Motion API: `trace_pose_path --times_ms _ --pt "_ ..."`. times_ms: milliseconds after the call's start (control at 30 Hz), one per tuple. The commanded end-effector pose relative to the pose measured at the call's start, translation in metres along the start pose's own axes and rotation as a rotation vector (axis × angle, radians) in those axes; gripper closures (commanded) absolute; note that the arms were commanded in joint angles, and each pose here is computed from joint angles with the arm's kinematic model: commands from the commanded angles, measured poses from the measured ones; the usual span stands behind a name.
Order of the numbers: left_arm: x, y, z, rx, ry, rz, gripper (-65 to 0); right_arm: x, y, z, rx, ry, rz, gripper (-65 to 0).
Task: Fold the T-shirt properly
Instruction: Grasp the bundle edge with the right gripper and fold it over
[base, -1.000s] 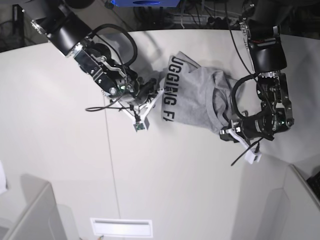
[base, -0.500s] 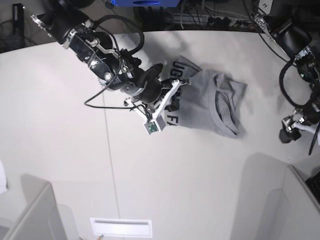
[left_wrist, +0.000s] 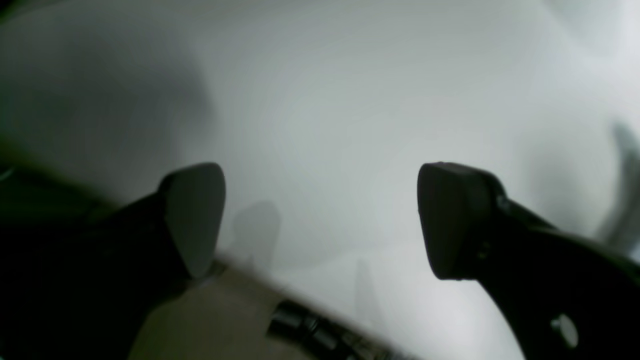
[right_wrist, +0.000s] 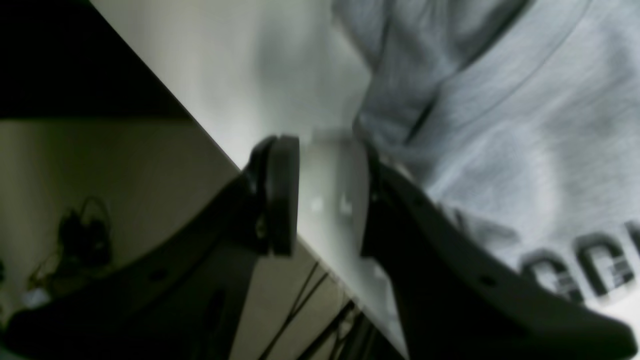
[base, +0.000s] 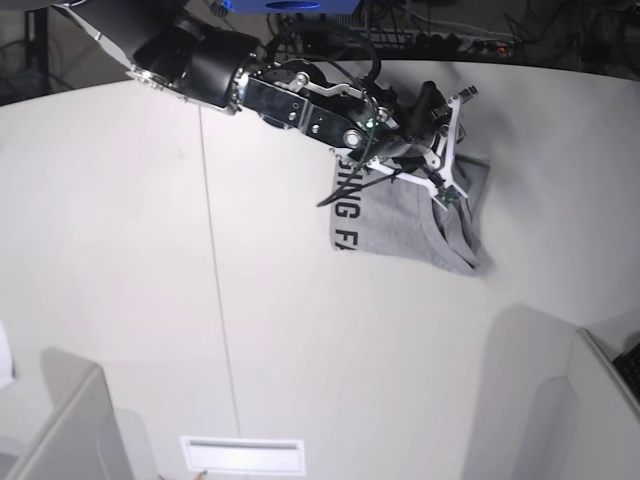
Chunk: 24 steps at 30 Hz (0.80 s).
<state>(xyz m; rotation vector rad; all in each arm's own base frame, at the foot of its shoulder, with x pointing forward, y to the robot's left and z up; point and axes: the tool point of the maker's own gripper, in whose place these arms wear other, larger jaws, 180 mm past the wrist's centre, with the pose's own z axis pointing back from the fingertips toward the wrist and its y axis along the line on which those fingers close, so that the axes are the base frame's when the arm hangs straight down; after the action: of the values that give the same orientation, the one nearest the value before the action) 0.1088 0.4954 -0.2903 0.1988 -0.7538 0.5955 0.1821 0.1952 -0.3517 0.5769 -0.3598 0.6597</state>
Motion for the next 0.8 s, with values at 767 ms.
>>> trace_pose_path --times_ms 767 --pt "0.006 0.012 0.030 0.067 -0.052 -0.054 -58.4 0.044 -0.039 -0.017 -0.204 -0.071 0.153 -28.7"
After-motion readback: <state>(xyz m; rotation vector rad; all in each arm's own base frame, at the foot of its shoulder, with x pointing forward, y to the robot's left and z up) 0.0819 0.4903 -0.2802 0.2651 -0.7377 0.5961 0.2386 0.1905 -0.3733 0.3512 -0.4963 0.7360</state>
